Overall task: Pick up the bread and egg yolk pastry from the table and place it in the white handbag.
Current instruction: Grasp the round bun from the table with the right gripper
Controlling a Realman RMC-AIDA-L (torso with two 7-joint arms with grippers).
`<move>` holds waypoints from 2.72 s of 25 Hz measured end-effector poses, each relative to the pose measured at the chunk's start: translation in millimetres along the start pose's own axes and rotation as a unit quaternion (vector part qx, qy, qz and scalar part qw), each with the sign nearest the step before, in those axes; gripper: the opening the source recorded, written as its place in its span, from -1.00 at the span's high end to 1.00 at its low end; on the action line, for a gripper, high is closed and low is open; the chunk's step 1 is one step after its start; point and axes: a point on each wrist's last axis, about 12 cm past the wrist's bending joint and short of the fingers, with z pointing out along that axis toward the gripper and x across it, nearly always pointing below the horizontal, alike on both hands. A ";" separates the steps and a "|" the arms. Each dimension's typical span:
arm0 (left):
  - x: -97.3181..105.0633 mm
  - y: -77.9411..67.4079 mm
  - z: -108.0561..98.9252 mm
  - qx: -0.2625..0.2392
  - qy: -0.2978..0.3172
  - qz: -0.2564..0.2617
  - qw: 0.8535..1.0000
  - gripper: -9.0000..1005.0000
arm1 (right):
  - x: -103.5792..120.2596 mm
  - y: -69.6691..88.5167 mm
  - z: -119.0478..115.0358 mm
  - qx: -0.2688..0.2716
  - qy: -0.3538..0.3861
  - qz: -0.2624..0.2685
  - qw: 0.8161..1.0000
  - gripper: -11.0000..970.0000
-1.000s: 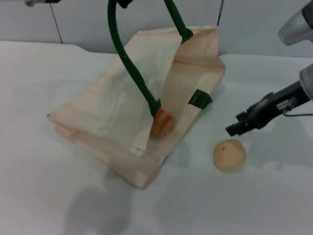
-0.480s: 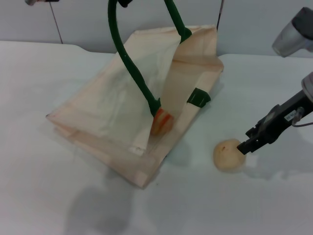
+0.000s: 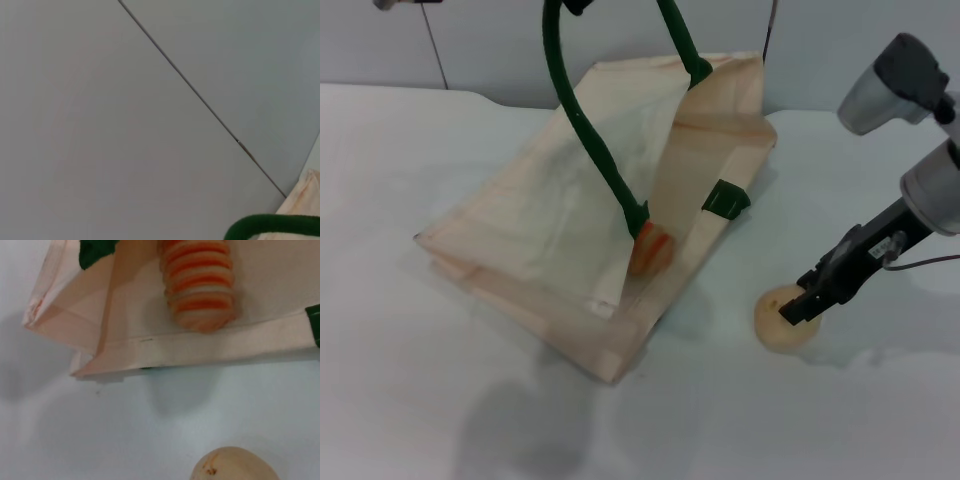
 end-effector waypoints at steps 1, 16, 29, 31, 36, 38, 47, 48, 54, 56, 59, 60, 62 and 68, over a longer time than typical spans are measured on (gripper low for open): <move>-0.7 0.1 0.0 0.000 -0.001 0.000 1.000 0.73 | -0.2 -0.3 0.8 0.002 0.002 0.001 1.000 -0.26; -3.7 0.1 0.2 0.000 -0.004 0.003 1.000 0.73 | -6.7 -4.0 3.7 0.035 0.023 0.007 0.999 -0.41; -3.9 -0.7 0.8 0.002 -0.004 0.005 1.000 0.73 | -10.8 5.5 13.5 0.018 0.052 -0.014 0.998 -0.51; -4.3 -0.7 0.9 0.002 -0.004 0.005 1.000 0.73 | -12.1 6.1 13.8 0.018 0.054 -0.016 0.998 -0.53; -4.9 -0.6 1.0 0.001 -0.005 0.006 1.000 0.73 | -14.0 7.3 14.6 0.017 0.054 -0.016 0.998 -0.59; -5.3 -0.1 0.9 0.001 -0.005 0.005 1.000 0.73 | -14.6 7.5 14.9 0.017 0.051 -0.015 0.998 -0.58; -7.5 0.3 1.0 0.000 -0.008 0.005 1.000 0.73 | -18.3 6.9 18.8 0.026 0.044 -0.016 0.999 -0.57; -7.5 0.3 1.0 0.000 -0.008 0.005 1.000 0.73 | -18.7 6.9 19.3 0.027 0.043 -0.017 0.999 -0.56; -7.4 0.4 0.9 0.000 -0.008 0.005 1.000 0.73 | -19.0 7.3 20.4 0.028 0.043 -0.017 0.999 -0.46; -7.1 0.3 0.9 0.000 -0.008 0.004 1.000 0.73 | -19.0 7.0 20.1 0.028 0.043 -0.016 0.999 -0.37; -6.5 0.4 0.9 0.000 -0.007 0.004 1.000 0.73 | -18.8 6.3 19.3 0.030 0.042 -0.014 0.999 -0.29; -6.4 0.4 0.9 0.000 -0.007 0.004 1.000 0.73 | -18.7 6.1 19.0 0.030 0.042 -0.014 0.999 -0.27; -6.1 0.5 0.9 0.000 -0.007 0.003 1.000 0.73 | -18.6 5.8 18.7 0.031 0.041 -0.013 0.999 -0.24; -4.8 0.5 0.8 -0.001 -0.007 0.003 1.000 0.73 | -27.5 5.9 13.2 0.036 0.032 -0.015 0.999 -0.10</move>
